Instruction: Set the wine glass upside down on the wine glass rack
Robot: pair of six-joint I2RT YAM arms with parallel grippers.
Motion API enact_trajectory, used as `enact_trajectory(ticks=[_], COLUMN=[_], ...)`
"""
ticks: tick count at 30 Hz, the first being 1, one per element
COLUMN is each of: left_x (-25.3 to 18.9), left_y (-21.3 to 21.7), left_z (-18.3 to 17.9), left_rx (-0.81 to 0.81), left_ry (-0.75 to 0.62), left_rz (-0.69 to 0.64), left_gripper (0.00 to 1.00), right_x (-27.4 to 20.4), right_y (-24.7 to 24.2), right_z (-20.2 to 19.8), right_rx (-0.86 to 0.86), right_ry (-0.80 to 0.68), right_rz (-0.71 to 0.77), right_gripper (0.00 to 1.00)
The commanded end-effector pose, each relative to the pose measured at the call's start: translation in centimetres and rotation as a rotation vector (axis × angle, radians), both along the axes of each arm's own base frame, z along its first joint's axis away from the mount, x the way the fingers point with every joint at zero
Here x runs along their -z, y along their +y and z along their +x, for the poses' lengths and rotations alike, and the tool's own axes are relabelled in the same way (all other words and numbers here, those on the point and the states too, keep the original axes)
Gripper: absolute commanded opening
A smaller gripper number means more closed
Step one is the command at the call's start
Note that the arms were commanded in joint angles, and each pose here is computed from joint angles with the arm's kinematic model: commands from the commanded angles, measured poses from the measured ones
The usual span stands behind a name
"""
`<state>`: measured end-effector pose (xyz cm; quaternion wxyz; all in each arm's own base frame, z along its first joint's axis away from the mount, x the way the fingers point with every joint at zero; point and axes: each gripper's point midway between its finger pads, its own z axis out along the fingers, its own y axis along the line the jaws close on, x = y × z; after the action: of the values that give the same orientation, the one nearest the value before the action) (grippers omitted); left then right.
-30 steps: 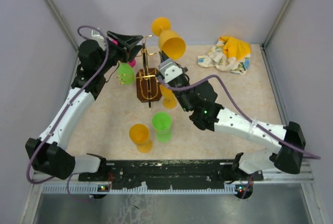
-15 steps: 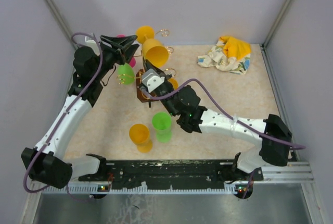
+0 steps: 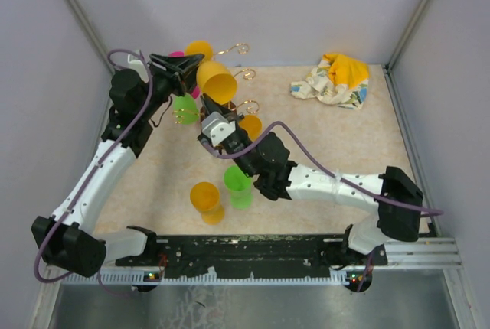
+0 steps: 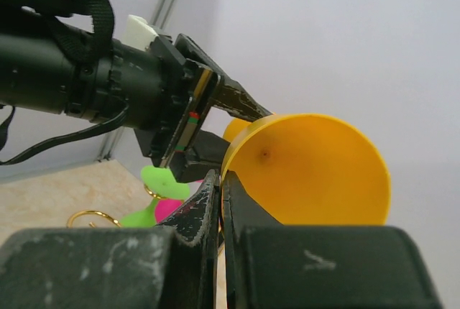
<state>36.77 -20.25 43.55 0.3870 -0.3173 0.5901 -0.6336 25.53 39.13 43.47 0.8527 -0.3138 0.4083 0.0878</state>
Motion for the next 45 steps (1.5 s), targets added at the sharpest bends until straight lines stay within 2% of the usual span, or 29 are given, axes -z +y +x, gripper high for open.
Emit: enact_trajectory(ticks=[1, 3, 8, 15, 20, 26, 29, 34, 38, 41, 44, 45], left_x=[-0.9, -0.9, -1.1, -1.8, -2.1, -3.8, -6.8, -8.9, -7.9, -6.2, -4.2, -3.5], left_y=[-0.5, -0.6, -0.8, -1.0, -0.7, 1.8, 3.4, 6.3, 8.3, 9.5, 10.4, 10.7], left_z=[-0.4, -0.4, -0.4, -0.1, 0.5, 0.4, -0.8, -2.5, -3.6, -4.0, -4.2, -4.4], left_rx=[0.019, 0.024, 0.026, 0.021, -0.020, -0.176, -0.271, -0.411, -0.484, -0.505, -0.497, -0.491], left_ry=[-0.034, -0.036, -0.053, -0.136, -0.216, -0.359, -0.491, -0.590, -0.616, -0.611, -0.576, -0.566], left_rz=[-0.021, -0.022, -0.021, 0.041, 0.133, 0.277, 0.430, 0.684, 0.883, 1.031, 1.139, 1.170], left_gripper=[0.48, 0.45, 0.30, 0.00, 0.00, 0.00, 0.02, 0.05, 0.09, 0.11, 0.10, 0.10], right_x=[-1.6, -1.3, -0.8, -0.3, 0.4, 1.1, 1.5, 2.8, 3.8, 3.9, 3.9, 3.9], right_y=[0.3, 0.7, 1.0, 0.4, -1.2, -3.8, -5.1, -7.7, -10.1, -12.2, -14.4, -15.2], right_z=[-1.1, -1.2, -1.1, -1.6, -1.6, -1.7, -1.7, -1.4, -0.8, -0.4, -0.5, -0.6], right_rx=[-0.026, -0.028, -0.017, -0.020, 0.005, 0.048, 0.072, 0.140, 0.235, 0.316, 0.382, 0.398], right_ry=[-0.048, -0.046, -0.042, -0.028, -0.003, 0.024, 0.054, 0.134, 0.231, 0.309, 0.384, 0.407], right_rz=[0.058, 0.050, 0.028, 0.015, 0.007, 0.010, 0.009, 0.010, 0.015, 0.027, 0.049, 0.059], right_gripper=[0.00, 0.00, 0.00, 0.15, 0.19, 0.34, 0.44, 0.60, 0.74, 0.91, 0.99, 0.99])
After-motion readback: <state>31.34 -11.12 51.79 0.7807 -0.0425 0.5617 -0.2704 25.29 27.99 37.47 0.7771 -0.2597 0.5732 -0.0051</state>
